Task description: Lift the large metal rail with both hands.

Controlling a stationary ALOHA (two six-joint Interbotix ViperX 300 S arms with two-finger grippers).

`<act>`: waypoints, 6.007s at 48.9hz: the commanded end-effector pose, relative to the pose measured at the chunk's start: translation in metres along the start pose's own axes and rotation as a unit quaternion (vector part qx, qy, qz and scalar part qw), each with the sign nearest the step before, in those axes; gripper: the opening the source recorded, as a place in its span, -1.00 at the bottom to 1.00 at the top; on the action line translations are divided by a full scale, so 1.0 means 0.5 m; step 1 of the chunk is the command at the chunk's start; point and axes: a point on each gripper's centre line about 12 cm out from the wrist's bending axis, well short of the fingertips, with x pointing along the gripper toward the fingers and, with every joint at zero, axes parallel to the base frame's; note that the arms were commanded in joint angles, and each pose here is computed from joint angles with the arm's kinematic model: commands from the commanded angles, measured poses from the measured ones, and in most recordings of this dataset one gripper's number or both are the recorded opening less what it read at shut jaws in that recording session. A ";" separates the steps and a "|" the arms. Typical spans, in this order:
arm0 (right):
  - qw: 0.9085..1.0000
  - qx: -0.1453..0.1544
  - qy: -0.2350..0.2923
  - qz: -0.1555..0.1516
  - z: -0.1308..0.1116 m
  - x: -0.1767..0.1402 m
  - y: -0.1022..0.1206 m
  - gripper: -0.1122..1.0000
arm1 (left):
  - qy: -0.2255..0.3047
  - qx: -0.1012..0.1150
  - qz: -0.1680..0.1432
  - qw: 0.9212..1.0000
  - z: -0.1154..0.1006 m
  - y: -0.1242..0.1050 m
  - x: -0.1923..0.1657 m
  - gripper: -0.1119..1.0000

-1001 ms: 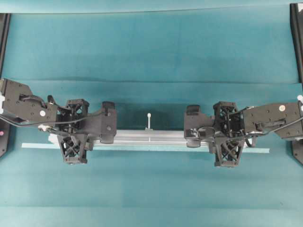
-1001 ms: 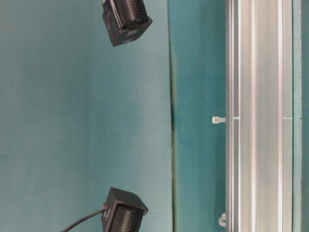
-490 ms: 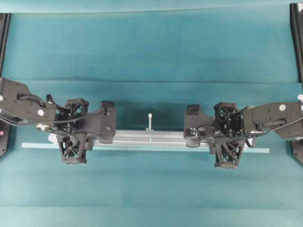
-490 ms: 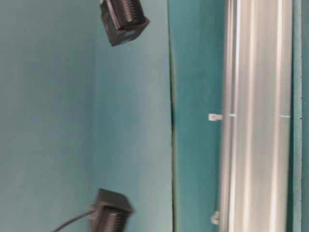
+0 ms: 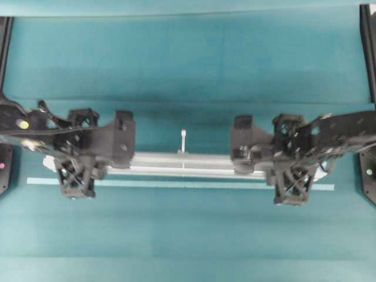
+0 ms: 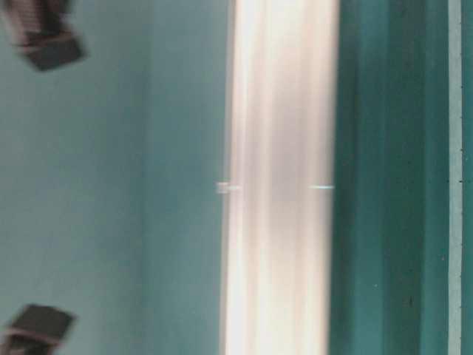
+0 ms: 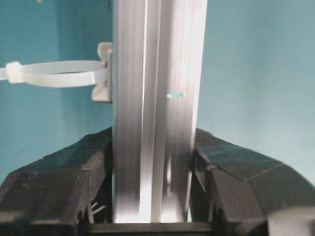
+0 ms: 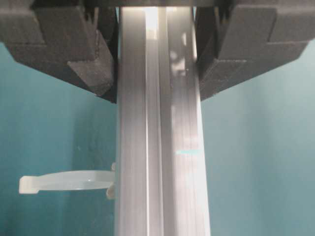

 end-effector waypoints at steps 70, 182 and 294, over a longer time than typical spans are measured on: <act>0.997 0.063 -0.042 0.017 0.080 -0.458 0.031 -0.09 | -0.083 -0.043 0.002 0.996 0.140 0.013 -0.476 -0.15; 0.999 0.029 -0.011 -0.018 0.020 0.007 -0.014 -0.09 | -0.020 -0.030 0.008 0.999 0.025 0.028 -0.005 -0.15; 1.000 0.005 -0.001 -0.016 -0.024 0.186 -0.013 -0.09 | 0.002 -0.038 0.000 0.999 -0.007 0.002 0.185 -0.15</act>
